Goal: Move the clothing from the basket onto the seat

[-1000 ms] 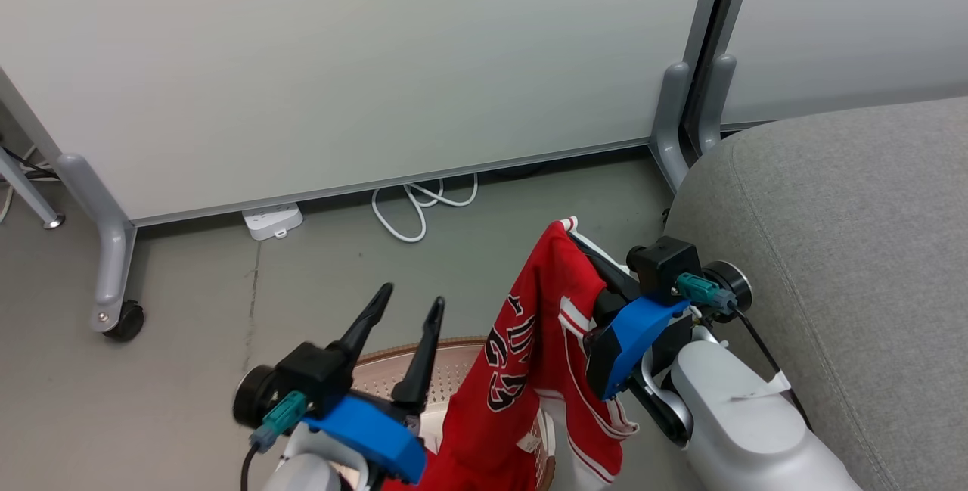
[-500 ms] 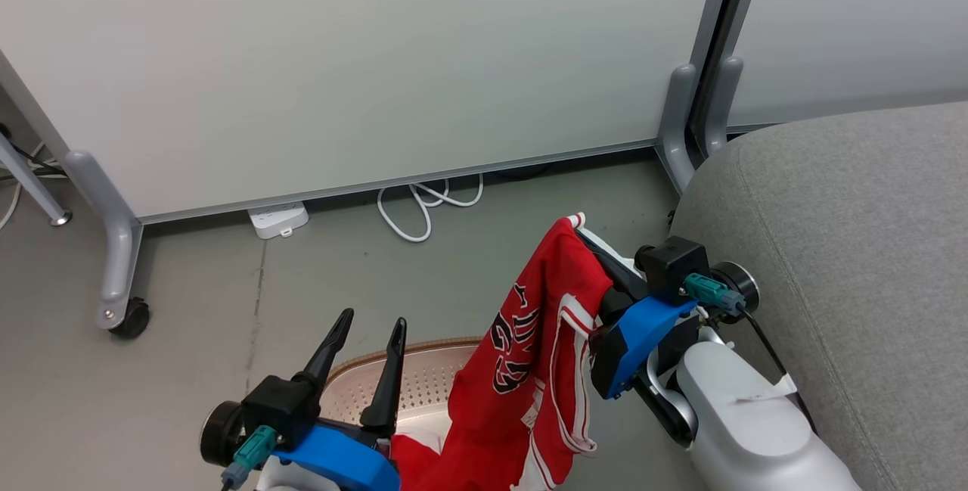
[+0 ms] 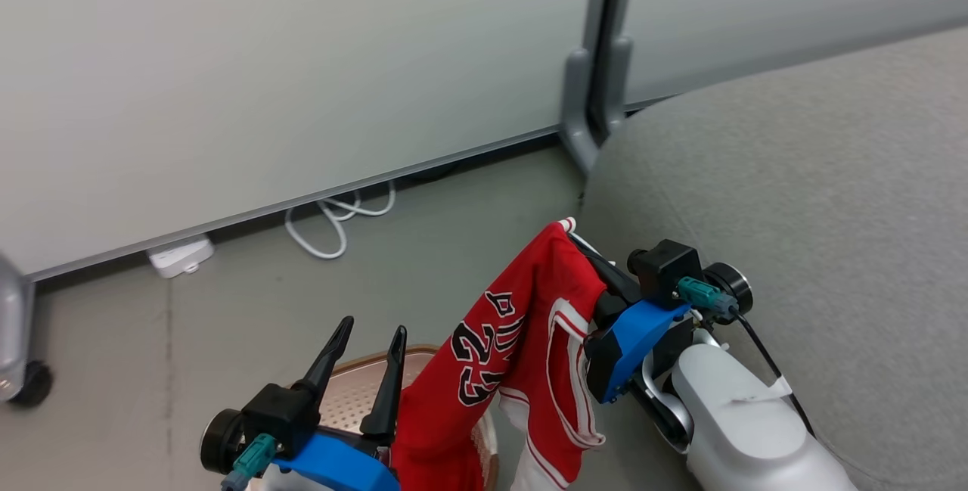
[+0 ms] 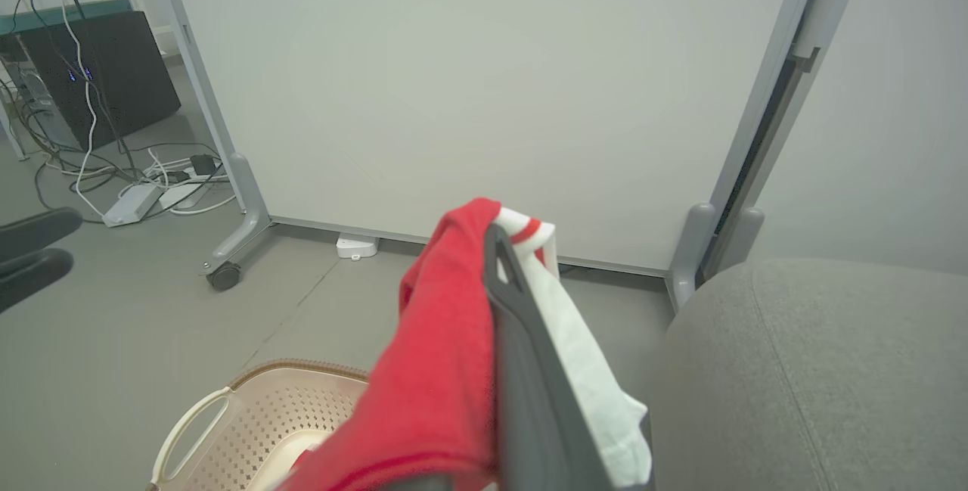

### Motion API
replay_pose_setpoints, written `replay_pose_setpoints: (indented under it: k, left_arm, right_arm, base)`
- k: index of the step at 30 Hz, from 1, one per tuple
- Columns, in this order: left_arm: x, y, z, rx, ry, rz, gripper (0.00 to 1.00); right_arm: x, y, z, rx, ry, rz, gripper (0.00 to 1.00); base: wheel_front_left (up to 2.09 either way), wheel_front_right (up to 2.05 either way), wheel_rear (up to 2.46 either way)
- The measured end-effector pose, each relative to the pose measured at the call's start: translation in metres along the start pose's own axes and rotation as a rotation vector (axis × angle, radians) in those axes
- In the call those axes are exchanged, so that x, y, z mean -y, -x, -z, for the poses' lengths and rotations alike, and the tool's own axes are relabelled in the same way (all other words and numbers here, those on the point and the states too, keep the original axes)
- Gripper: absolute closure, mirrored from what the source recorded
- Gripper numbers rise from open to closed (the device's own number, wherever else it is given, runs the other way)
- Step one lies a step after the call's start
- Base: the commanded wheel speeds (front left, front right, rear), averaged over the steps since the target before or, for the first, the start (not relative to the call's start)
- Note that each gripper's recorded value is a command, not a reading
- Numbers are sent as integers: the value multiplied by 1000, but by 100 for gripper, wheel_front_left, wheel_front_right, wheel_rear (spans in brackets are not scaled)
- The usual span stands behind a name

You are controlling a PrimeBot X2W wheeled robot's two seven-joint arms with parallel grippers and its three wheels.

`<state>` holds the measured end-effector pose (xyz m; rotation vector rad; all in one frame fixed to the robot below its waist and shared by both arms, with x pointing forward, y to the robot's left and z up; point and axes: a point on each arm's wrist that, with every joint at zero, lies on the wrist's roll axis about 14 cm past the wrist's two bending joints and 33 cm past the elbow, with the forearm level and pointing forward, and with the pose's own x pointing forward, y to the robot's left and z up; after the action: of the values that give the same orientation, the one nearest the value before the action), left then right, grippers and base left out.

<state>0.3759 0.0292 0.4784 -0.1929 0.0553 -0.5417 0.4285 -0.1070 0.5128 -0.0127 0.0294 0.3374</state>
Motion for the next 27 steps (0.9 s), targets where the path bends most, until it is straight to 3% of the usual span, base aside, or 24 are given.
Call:
replay_pose_setpoints:
  k: [15, 27]
  left_arm:
    - [71, -50, 17, -47, 5, 264, 0]
    - [82, -60, 26, -71, 6, 317, 0]
  right_arm:
    - [87, 64, 6, -9, -20, 285, 100]
    - [102, 74, 11, -17, -33, 340, 100]
  base:
    - [0, 0, 0]
    - [0, 0, 0]
